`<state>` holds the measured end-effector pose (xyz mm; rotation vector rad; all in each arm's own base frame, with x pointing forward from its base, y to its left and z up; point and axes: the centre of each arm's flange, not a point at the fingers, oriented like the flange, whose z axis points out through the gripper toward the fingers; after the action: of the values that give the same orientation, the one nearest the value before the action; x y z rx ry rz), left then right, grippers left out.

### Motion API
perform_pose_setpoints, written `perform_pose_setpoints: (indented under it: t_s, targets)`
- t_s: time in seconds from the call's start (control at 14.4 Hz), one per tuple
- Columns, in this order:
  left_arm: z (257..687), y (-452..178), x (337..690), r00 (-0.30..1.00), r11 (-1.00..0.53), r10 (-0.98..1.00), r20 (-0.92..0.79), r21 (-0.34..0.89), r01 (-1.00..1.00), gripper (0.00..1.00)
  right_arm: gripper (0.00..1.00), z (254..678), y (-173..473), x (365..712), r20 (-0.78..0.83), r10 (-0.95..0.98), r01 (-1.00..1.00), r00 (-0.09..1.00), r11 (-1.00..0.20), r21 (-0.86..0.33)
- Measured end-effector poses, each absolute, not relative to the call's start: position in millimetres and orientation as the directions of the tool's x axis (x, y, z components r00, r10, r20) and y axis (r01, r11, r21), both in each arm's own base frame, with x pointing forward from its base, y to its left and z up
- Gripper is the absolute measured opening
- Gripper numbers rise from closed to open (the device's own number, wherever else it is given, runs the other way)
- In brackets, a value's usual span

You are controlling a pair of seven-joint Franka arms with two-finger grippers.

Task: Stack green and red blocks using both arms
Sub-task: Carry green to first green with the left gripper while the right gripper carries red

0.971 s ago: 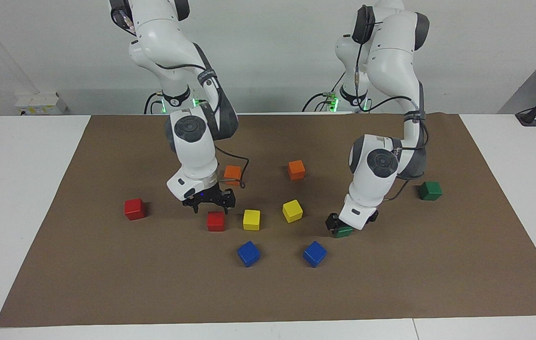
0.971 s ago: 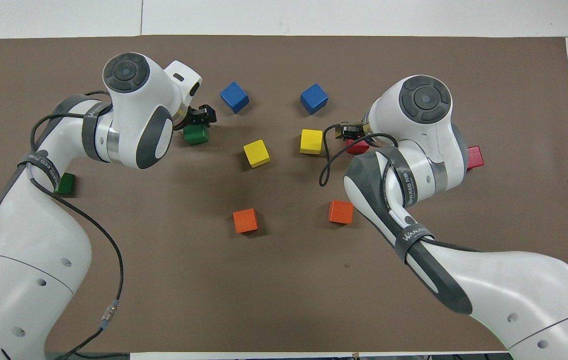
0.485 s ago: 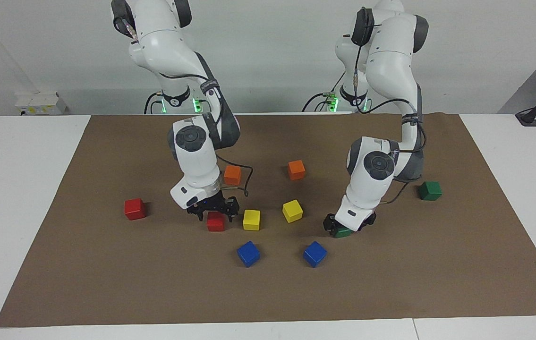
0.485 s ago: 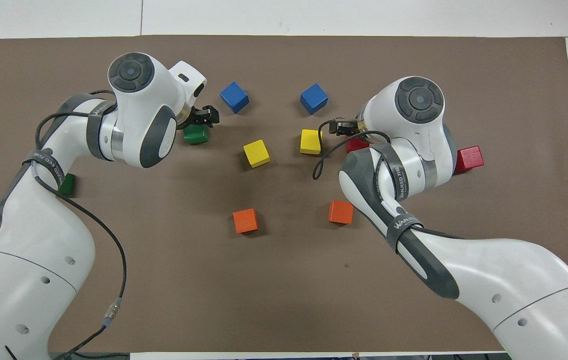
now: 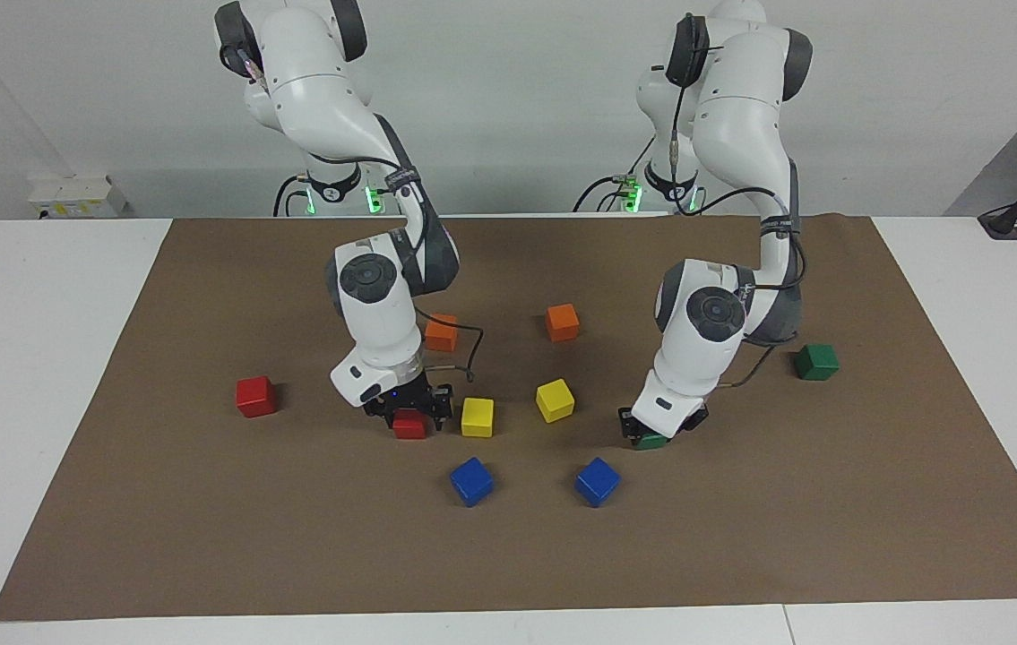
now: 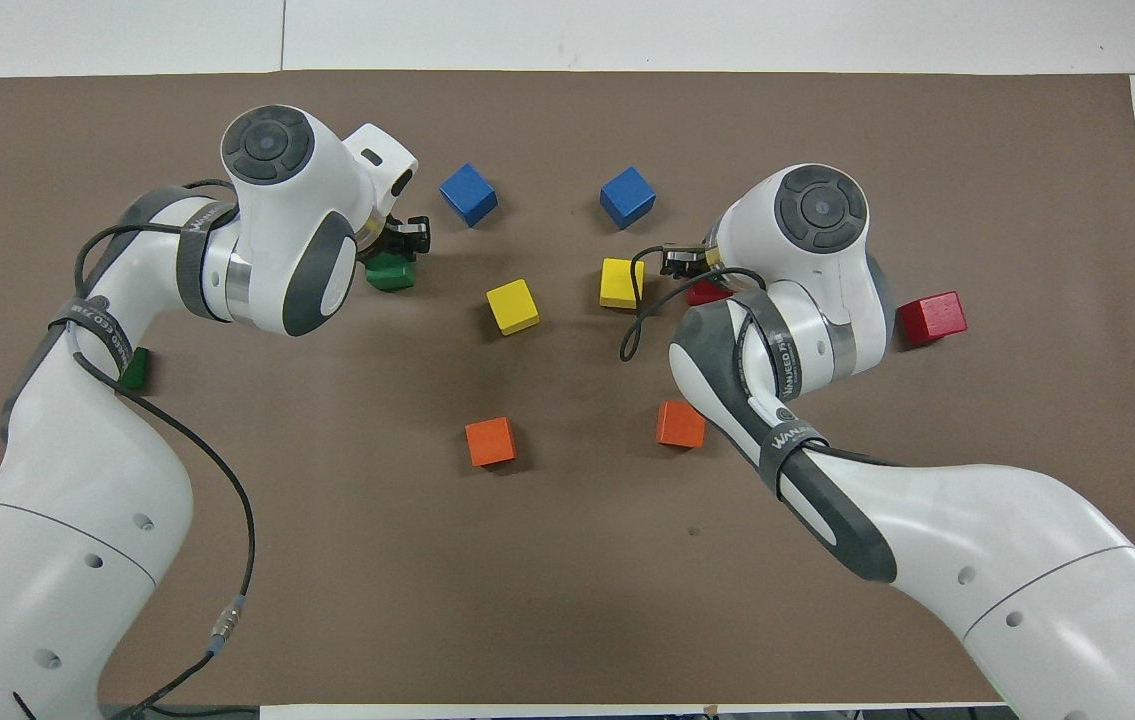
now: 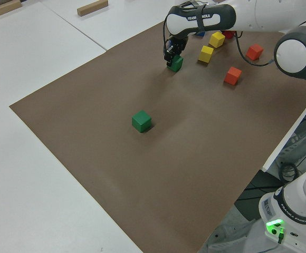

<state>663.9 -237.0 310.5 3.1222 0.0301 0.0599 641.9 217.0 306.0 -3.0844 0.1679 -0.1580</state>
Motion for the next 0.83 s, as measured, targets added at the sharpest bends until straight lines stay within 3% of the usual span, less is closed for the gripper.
perform_pose_setpoints:
  t_s: [0.07, 0.28, 0.42, 0.62, 0.83]
  targets:
    - [313.0, -236.4, 664.6, 0.999, -1.000, 0.021, 0.035, 0.017, 0.020, 0.55, 0.56, 306.0, 216.5, 640.8, 0.085, -0.110, -0.107, 0.990, -0.993, -0.047]
    - [347.8, -221.0, 669.8, 0.999, -0.999, 0.028, 0.033, 0.019, 0.028, 0.55, 0.55, 325.3, 208.5, 640.3, 0.038, -0.106, -0.106, 0.994, -0.994, -0.022]
    - [385.8, -185.6, 668.8, 1.000, -1.000, -0.008, 0.012, 0.015, -0.008, 0.55, 0.55, 363.0, 183.6, 646.7, 0.019, -0.072, -0.072, 0.997, -0.997, -0.009]
    - [432.5, -106.6, 657.8, 0.994, -0.994, -0.107, -0.011, 0.008, -0.107, 0.55, 0.55, 422.3, 102.8, 653.0, 0.032, -0.004, -0.004, 0.999, -1.000, -0.007]
    - [442.2, -25.3, 637.8, 0.982, -0.983, -0.186, -0.030, 0.012, -0.186, 0.55, 0.55, 441.7, 15.1, 653.4, 0.039, 0.052, 0.053, 0.998, -0.999, -0.001]
